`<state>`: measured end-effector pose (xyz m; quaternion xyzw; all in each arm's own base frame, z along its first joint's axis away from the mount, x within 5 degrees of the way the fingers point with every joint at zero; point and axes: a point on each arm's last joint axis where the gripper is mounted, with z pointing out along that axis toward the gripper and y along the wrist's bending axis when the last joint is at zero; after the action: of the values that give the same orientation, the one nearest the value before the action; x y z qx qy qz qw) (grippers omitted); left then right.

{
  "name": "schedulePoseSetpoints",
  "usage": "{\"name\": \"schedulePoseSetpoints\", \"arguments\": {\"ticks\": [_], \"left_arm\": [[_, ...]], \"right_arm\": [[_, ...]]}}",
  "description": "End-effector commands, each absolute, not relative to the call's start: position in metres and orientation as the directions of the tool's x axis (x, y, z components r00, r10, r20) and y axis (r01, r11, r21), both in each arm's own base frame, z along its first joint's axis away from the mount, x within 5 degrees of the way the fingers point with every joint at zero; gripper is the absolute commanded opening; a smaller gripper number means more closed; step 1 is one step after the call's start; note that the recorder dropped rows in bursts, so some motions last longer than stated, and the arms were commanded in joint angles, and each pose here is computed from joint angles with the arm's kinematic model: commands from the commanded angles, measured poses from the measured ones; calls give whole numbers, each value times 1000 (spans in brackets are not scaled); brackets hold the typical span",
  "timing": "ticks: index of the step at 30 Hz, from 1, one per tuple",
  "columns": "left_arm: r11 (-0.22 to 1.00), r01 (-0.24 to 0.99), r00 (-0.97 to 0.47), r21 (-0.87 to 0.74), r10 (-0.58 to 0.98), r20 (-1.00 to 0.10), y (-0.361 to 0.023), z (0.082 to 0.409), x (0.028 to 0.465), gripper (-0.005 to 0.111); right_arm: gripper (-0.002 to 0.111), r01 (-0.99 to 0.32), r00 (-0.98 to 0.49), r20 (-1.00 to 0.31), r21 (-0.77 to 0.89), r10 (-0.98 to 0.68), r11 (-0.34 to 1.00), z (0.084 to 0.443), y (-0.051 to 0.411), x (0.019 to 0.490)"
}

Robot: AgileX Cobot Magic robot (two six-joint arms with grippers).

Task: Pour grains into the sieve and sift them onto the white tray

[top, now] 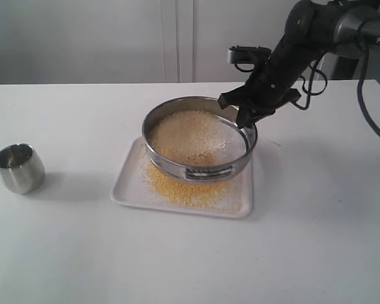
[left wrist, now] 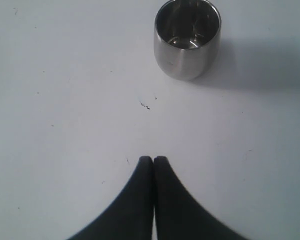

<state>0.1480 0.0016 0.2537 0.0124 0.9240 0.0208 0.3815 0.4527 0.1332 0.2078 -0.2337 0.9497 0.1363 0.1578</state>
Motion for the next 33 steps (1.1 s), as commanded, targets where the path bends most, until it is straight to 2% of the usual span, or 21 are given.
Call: {"name": "schedulePoseSetpoints", "arguments": {"ticks": [1, 2, 3, 4, 5, 6, 7, 8, 9, 10, 12, 13, 15, 16, 18, 21, 26, 29, 30, 31, 33], "left_arm": [[999, 9, -712, 41, 35, -702, 1, 252, 146, 0], [999, 9, -712, 41, 35, -702, 1, 252, 146, 0], [999, 9, -712, 41, 35, -702, 1, 252, 146, 0], [999, 9, -710, 41, 35, -703, 1, 252, 146, 0], [999, 9, -710, 41, 35, -703, 1, 252, 146, 0], [999, 9, -710, 41, 35, -703, 1, 252, 146, 0], [999, 9, -710, 41, 35, -703, 1, 252, 146, 0], [999, 9, -710, 41, 35, -703, 1, 252, 146, 0], [999, 9, -710, 41, 35, -703, 1, 252, 146, 0], [999, 9, -710, 41, 35, -703, 1, 252, 146, 0], [999, 9, -710, 41, 35, -703, 1, 252, 146, 0], [999, 9, -710, 41, 35, -703, 1, 252, 146, 0], [999, 9, -712, 41, 35, -702, 1, 252, 146, 0], [999, 9, -712, 41, 35, -702, 1, 252, 146, 0], [999, 9, -712, 41, 35, -702, 1, 252, 146, 0], [999, 9, -712, 41, 35, -702, 1, 252, 146, 0], [999, 9, -712, 41, 35, -702, 1, 252, 146, 0], [999, 9, -712, 41, 35, -702, 1, 252, 146, 0], [999, 9, -712, 41, 35, -702, 1, 252, 146, 0], [999, 9, -712, 41, 35, -702, 1, 252, 146, 0], [999, 9, -712, 41, 35, -702, 1, 252, 146, 0]], "right_arm": [[0, -310, -909, -375, 320, -181, 895, 220, 136, 455], [0, -309, -914, -364, 336, -180, 890, 219, 138, 454], [0, -482, -843, -390, 244, -370, 842, 216, 136, 452], [0, -580, -781, -395, 172, -484, 796, 216, 133, 451], [0, -505, -827, -393, 205, -402, 839, 217, 134, 452], [0, -330, -900, -387, 310, -199, 892, 218, 137, 456], [0, -258, -926, -359, 383, -115, 887, 219, 142, 455], [0, -371, -896, -375, 341, -237, 864, 216, 143, 453], [0, -575, -786, -412, 215, -460, 789, 216, 140, 451], [0, -597, -769, -414, 189, -487, 780, 218, 139, 450], [0, -287, -914, -379, 355, -144, 890, 220, 143, 456], [0, -285, -921, -364, 380, -141, 880, 219, 145, 454], [0, -566, -794, -411, 229, -448, 792, 218, 144, 449], [0, -545, -805, -403, 211, -435, 812, 220, 142, 449], [0, -366, -885, -395, 265, -246, 892, 224, 136, 454], [0, -457, -836, -413, 157, -363, 875, 230, 123, 454], [0, -374, -859, -411, 98, -304, 922, 242, 93, 456], [0, -181, -916, -400, 348, -29, 920, 244, 103, 459], [0, -189, -917, -399, 431, -2, 882, 242, 116, 459], [0, -299, -898, -433, 470, -78, 830, 239, 134, 457], [0, -603, -766, -507, 355, -395, 714, 231, 152, 448]]}}
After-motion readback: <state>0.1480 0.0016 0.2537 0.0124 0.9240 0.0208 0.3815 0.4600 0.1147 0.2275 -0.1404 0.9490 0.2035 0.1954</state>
